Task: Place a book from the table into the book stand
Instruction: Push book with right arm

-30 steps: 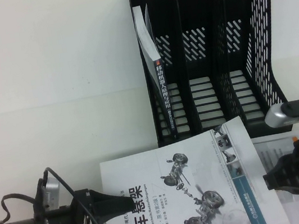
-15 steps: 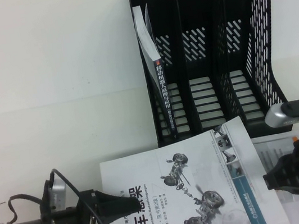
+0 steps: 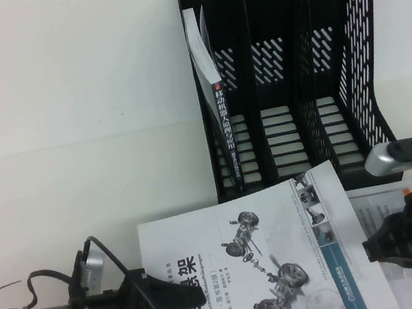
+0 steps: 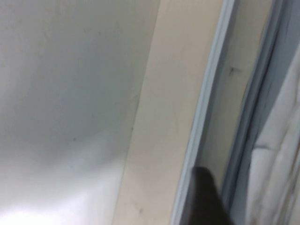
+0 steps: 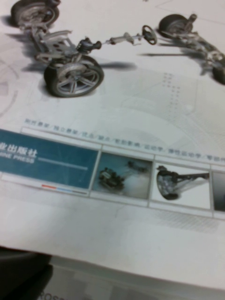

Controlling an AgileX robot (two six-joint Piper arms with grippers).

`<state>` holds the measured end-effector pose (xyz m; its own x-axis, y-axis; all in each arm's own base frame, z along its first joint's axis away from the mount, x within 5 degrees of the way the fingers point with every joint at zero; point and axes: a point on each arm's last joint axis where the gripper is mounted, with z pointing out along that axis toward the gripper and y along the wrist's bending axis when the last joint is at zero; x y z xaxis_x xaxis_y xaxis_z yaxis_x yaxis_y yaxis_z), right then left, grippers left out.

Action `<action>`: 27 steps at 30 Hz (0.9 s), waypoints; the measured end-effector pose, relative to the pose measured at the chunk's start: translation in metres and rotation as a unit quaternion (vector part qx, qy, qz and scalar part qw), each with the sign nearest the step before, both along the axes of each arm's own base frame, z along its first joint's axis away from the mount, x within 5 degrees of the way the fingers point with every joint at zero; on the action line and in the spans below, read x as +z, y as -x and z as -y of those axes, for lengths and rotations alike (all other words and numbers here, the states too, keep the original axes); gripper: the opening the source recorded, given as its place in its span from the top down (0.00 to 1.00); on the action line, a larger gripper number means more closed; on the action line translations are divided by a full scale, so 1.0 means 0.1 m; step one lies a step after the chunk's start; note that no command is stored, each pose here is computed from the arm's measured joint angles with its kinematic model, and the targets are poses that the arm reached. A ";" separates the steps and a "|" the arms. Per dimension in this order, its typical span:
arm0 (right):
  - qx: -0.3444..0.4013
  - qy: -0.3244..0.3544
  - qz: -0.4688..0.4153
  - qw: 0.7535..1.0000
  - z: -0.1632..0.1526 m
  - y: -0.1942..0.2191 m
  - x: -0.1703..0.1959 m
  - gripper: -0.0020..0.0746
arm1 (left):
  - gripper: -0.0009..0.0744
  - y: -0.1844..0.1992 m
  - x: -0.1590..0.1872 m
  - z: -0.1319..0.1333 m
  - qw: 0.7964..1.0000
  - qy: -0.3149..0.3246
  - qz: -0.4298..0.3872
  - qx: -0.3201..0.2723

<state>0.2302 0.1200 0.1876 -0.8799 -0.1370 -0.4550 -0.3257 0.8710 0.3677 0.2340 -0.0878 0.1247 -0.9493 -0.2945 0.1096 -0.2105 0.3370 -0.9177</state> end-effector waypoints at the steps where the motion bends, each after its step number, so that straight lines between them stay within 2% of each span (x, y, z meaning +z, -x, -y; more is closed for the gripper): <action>1: 0.000 0.000 0.000 1.000 0.00 0.00 0.00 0.98 | 0.48 0.00 0.00 0.00 1.000 0.000 0.000 0.000; 9: 0.000 0.000 0.001 1.000 0.00 0.00 0.00 0.98 | 0.81 0.00 0.04 0.02 1.000 0.022 0.011 -0.005; 19: 0.006 0.004 0.012 1.000 0.01 0.01 0.03 0.98 | 0.82 0.01 0.06 0.02 0.999 0.033 0.013 -0.009; 27: 0.022 -0.008 0.089 0.996 0.07 0.15 0.42 0.98 | 0.83 0.01 0.24 0.02 0.998 0.028 0.053 -0.014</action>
